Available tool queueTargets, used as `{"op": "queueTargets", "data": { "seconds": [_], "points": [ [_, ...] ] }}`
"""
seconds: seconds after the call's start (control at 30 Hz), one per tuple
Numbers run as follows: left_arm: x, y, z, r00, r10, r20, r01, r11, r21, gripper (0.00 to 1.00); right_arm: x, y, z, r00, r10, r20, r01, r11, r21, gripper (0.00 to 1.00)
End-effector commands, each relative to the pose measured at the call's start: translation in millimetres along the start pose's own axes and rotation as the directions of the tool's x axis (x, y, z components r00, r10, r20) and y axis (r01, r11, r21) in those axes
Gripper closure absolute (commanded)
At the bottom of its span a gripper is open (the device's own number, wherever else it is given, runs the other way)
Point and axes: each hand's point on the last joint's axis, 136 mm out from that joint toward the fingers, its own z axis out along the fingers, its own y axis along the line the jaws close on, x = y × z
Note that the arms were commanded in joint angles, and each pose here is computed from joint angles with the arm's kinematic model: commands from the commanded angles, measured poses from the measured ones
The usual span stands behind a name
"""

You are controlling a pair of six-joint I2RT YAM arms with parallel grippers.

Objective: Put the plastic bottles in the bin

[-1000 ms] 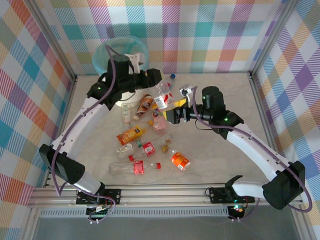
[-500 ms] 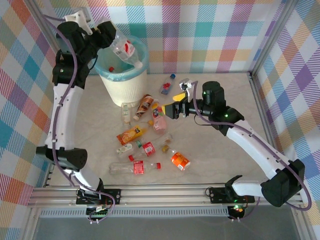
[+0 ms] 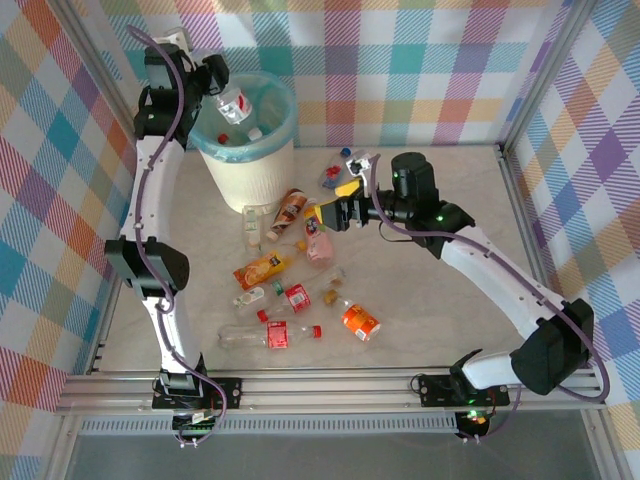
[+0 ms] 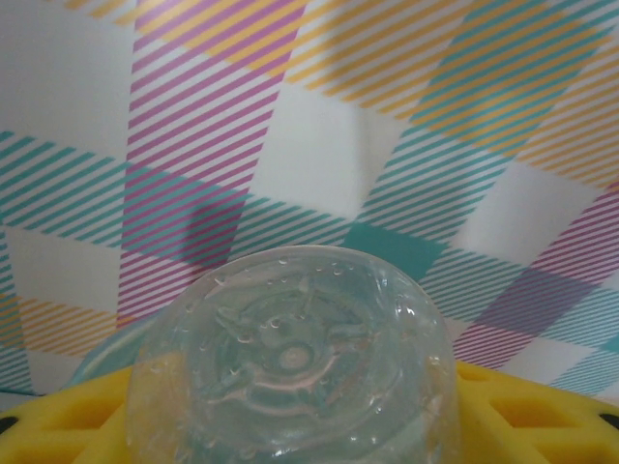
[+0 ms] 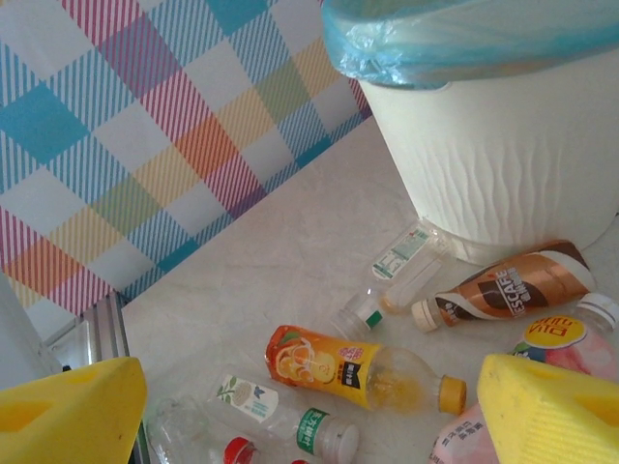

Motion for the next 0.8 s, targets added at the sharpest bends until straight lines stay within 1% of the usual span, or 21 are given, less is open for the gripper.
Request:
{"op": "queueTargets", "data": {
  "seconds": [0.0, 0.17, 0.3, 0.4, 0.6, 0.77],
  "points": [
    [-22.2, 14.7, -3.8, 0.997, 0.054, 0.059, -0.051, 0.998, -0.045, 0.39, -2.2, 8.4, 1.2, 0.999, -0.041, -0.013, 0.040, 0.999, -0.035, 0.11],
    [-13.3, 45.3, 5.0, 0.993, 0.113, 0.038, -0.104, 0.979, -0.177, 0.38, 11.1, 3.9, 10.2, 0.998, -0.036, -0.053, 0.033, 0.999, -0.039, 0.12],
    [-8.4, 55.6, 11.7, 0.987, 0.161, 0.028, -0.150, 0.963, -0.224, 0.37, 19.8, -0.8, 18.2, 0.997, -0.036, -0.072, 0.033, 0.999, -0.032, 0.12],
    [3.2, 60.7, 22.3, 0.985, 0.170, 0.009, -0.164, 0.960, -0.229, 0.35, 30.4, -8.5, 26.6, 0.995, -0.024, -0.096, 0.023, 1.000, -0.017, 0.12],
    [24.7, 60.0, 39.9, 0.986, 0.164, -0.020, -0.165, 0.969, -0.185, 0.33, 40.1, -9.2, 36.4, 0.992, -0.002, -0.122, -0.001, 1.000, -0.026, 0.12],
    [29.1, 61.3, 42.5, 0.989, 0.145, -0.024, -0.147, 0.972, -0.185, 0.20, 45.6, -10.4, 40.3, 0.990, 0.008, -0.143, -0.012, 0.999, -0.029, 0.12]
  ]
}}
